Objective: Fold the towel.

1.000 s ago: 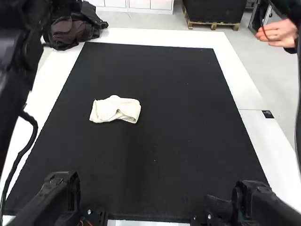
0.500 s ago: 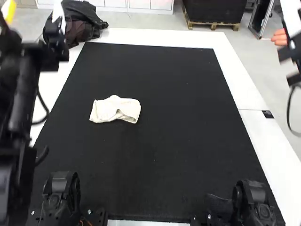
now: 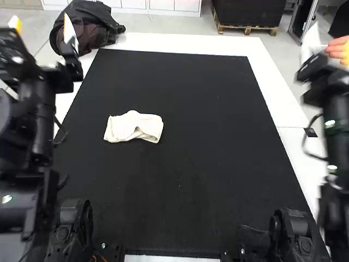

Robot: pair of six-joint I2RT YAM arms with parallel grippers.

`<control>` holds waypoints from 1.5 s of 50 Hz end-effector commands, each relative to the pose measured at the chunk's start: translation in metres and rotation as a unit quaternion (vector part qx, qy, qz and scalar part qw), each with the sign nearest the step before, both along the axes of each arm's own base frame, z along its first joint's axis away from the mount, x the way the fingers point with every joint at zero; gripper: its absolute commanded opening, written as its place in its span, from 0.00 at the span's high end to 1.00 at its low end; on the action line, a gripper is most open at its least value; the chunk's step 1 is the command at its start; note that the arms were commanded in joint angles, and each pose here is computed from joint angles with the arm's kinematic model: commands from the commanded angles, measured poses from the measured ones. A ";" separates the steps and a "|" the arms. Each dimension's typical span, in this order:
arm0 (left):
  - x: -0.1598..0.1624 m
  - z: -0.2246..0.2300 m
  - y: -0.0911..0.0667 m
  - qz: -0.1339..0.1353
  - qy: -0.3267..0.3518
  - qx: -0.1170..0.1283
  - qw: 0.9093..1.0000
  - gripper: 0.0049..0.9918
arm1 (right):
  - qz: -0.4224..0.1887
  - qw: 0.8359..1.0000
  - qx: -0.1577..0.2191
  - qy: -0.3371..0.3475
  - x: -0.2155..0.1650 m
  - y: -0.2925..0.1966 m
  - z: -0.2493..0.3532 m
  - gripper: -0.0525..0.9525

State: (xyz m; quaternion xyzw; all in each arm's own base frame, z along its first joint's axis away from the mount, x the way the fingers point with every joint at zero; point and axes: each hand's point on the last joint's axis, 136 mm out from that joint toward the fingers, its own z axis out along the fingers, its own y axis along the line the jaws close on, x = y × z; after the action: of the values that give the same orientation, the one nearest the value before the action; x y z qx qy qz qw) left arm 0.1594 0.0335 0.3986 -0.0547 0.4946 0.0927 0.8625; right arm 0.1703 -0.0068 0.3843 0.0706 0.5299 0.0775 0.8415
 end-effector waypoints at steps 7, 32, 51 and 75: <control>0.021 -0.040 0.015 0.074 -0.010 0.049 0.996 0.05 | -0.063 0.996 -0.055 0.028 0.043 -0.013 -0.074 0.03; 0.065 -0.144 0.025 0.069 0.106 0.011 0.992 0.04 | 0.054 0.976 -0.188 0.100 0.068 0.037 -0.158 0.03; 0.078 -0.214 0.026 0.049 0.237 -0.040 0.969 0.04 | 0.098 0.959 -0.240 0.116 0.066 0.056 -0.175 0.03; 0.079 -0.219 0.025 0.030 0.236 -0.088 0.967 0.03 | -0.056 0.952 -0.157 0.257 0.075 -0.010 -0.226 0.03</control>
State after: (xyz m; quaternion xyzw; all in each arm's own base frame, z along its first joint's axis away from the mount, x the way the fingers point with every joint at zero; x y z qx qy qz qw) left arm 0.2390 0.0574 0.1785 -0.1096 0.6934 0.0962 0.7057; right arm 0.2465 -0.0129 0.1636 -0.0210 0.7234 -0.0613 0.6874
